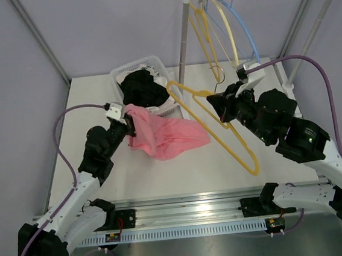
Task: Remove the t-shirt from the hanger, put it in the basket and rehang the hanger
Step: Remove the tshirt from the hanger, then place the tshirt into the basket
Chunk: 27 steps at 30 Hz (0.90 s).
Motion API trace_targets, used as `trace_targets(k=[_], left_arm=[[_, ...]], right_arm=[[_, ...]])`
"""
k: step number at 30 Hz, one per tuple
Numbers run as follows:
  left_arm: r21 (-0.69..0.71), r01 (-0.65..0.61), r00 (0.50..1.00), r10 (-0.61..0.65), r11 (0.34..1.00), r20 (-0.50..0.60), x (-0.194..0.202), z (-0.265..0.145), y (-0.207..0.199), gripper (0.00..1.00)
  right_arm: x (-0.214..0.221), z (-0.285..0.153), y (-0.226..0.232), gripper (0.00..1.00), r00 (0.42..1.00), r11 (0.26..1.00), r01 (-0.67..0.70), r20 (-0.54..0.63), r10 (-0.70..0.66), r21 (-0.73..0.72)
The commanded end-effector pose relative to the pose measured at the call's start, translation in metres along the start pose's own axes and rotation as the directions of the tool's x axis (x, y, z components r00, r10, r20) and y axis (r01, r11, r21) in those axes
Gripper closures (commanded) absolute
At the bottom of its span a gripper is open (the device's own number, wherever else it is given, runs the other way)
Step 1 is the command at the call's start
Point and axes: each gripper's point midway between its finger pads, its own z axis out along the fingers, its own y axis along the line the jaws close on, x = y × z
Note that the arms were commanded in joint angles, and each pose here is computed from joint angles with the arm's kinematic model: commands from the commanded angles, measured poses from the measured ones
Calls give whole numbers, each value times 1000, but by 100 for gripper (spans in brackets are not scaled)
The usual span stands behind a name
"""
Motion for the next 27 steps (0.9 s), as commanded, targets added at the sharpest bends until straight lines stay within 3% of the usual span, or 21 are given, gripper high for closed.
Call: trace_targets(k=[1, 5, 6, 10, 14, 22, 25, 26, 27], left_arm=[[127, -145, 987, 153, 981, -51, 5, -6, -35, 100], [275, -182, 949, 242, 944, -203, 48, 0, -64, 94], [316, -165, 919, 262, 934, -294, 76, 3, -69, 93], [376, -137, 851, 303, 916, -429, 106, 31, -76, 87], [395, -124, 809, 323, 910, -491, 140, 51, -76, 78], [512, -91, 733, 405, 854, -546, 191, 50, -105, 23], [549, -84, 732, 425, 832, -532, 198, 42, -116, 12], [560, -85, 733, 433, 824, -524, 198, 40, -120, 1], [565, -85, 728, 438, 821, -527, 201, 36, -121, 1]], right_arm=[[-28, -2, 6, 100, 994, 999, -34, 104, 37, -31], [-30, -4, 9, 100, 992, 997, -44, 117, 50, -56], [-30, -3, 10, 100, 992, 997, -43, 118, 49, -58], [-31, -1, 11, 100, 991, 997, -49, 122, 56, -57], [-42, -12, 9, 100, 981, 994, -74, 172, 87, -76], [-44, -24, 4, 100, 973, 992, -96, 201, 111, -85], [-42, -24, 5, 100, 974, 992, -96, 196, 112, -87], [-42, -23, 6, 100, 975, 992, -93, 192, 109, -90], [-41, -22, 7, 100, 976, 991, -92, 190, 108, -94]])
